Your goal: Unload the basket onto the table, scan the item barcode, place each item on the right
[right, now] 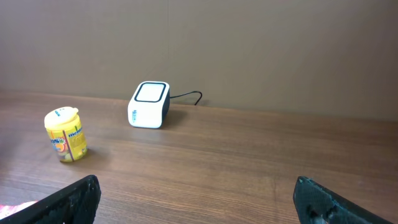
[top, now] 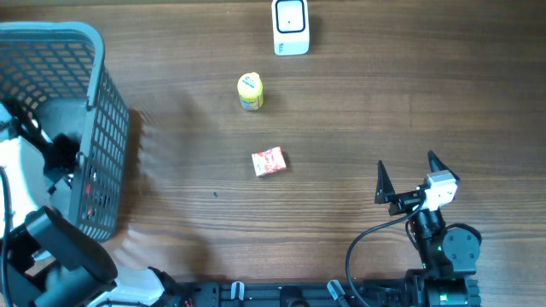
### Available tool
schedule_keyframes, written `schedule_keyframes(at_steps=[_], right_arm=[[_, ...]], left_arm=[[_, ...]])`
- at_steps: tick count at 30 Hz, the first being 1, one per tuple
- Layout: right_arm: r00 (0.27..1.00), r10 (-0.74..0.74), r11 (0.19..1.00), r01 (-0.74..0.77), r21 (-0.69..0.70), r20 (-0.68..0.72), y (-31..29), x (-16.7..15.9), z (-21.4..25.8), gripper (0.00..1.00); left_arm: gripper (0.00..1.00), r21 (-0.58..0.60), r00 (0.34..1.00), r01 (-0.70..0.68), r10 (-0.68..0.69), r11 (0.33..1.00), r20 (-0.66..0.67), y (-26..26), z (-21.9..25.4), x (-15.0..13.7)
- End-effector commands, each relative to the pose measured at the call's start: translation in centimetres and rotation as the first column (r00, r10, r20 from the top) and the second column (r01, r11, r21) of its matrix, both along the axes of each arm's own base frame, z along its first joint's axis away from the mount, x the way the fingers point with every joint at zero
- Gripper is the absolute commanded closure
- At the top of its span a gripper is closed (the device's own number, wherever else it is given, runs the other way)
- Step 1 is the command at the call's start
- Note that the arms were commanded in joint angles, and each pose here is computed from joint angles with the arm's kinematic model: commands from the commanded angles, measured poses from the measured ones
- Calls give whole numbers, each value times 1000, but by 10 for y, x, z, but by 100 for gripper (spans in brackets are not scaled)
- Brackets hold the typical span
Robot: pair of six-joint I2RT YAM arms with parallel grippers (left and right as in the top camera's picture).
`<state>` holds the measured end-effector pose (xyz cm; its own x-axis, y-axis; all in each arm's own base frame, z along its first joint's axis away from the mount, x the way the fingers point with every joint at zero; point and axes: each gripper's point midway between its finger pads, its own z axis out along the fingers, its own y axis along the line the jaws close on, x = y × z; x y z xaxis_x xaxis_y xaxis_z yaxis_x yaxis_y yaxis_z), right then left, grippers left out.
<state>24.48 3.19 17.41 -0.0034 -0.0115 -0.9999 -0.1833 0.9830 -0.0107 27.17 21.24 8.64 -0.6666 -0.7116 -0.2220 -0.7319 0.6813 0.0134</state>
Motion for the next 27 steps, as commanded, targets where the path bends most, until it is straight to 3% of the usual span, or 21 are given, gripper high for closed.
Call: schedule_keyframes(at_steps=[1,8,10,12,20,27], right_arm=[[1000,-2,1000,1,12,10,0,0,3,0],[1000,-2,1000,1,12,10,0,0,3,0],[1000,-2,1000,1,12,10,0,0,3,0],[1000,-2,1000,1,12,10,0,0,3,0],[1000,-2,1000,1,12,10,0,0,3,0],[1000,-2,1000,1,12,10,0,0,3,0]], left_arm=[[1,-53,999,-14,11,999,-48,-13,-27,-16],[1,-47,996,-62,59,997,-68,-18,-53,-29],[6,-34,995,-65,62,997,-79,-17,-56,-32],[18,-27,994,-68,65,997,-86,-17,-61,-35],[39,-19,995,-72,71,997,-72,-15,-61,-32],[52,-8,994,-98,98,995,-45,-11,-57,-27]])
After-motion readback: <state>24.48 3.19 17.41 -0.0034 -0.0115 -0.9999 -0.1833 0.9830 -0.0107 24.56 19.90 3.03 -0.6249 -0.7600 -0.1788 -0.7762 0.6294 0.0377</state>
